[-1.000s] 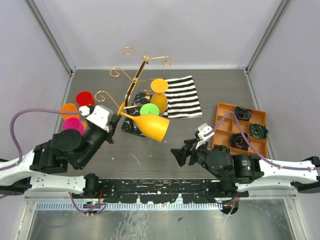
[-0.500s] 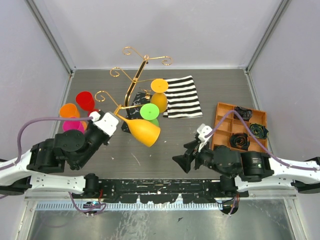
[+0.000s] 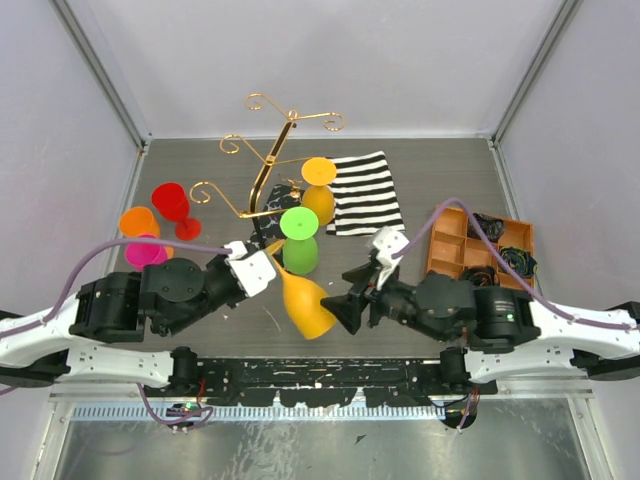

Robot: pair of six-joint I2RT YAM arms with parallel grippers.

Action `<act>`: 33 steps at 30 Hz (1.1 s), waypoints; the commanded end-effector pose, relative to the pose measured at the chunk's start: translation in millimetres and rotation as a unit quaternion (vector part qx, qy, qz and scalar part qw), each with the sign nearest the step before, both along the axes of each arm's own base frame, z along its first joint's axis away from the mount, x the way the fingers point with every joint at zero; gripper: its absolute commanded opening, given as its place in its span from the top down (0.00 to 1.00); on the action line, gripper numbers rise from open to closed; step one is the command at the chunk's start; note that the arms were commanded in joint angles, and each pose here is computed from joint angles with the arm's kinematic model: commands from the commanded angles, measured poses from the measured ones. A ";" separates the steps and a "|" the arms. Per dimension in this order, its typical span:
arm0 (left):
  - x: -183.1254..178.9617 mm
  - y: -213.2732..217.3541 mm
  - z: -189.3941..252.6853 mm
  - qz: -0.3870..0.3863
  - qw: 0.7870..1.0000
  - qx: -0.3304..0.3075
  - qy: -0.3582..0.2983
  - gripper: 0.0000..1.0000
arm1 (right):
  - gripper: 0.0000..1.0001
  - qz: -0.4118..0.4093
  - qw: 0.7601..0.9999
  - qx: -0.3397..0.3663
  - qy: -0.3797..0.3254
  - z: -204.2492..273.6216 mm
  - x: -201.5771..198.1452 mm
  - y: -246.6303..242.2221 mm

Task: Place the wine glass upside down on the wine glass rack
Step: Turn the wine glass upside down at the wine rack.

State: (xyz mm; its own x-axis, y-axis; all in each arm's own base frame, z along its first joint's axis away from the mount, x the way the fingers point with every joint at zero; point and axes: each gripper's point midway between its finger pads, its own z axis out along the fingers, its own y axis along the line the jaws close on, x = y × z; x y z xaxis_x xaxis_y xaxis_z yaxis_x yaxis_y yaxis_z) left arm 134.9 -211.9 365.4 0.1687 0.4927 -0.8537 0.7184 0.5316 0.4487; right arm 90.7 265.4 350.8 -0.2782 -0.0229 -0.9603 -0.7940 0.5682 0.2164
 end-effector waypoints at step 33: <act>-22.9 -47.2 4.4 -0.114 0.993 0.011 -0.008 1.00 | 0.57 0.081 0.984 0.076 0.140 -21.6 10.3 74.4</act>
State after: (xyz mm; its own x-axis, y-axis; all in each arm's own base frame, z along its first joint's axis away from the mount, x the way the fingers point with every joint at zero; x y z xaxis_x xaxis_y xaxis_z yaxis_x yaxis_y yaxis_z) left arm 110.8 -255.5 357.6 0.2702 0.4890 -0.8294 0.8203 0.3341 0.4642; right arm 103.2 337.2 311.6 -0.5408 -0.0014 -0.8411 -0.7558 0.4398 0.4852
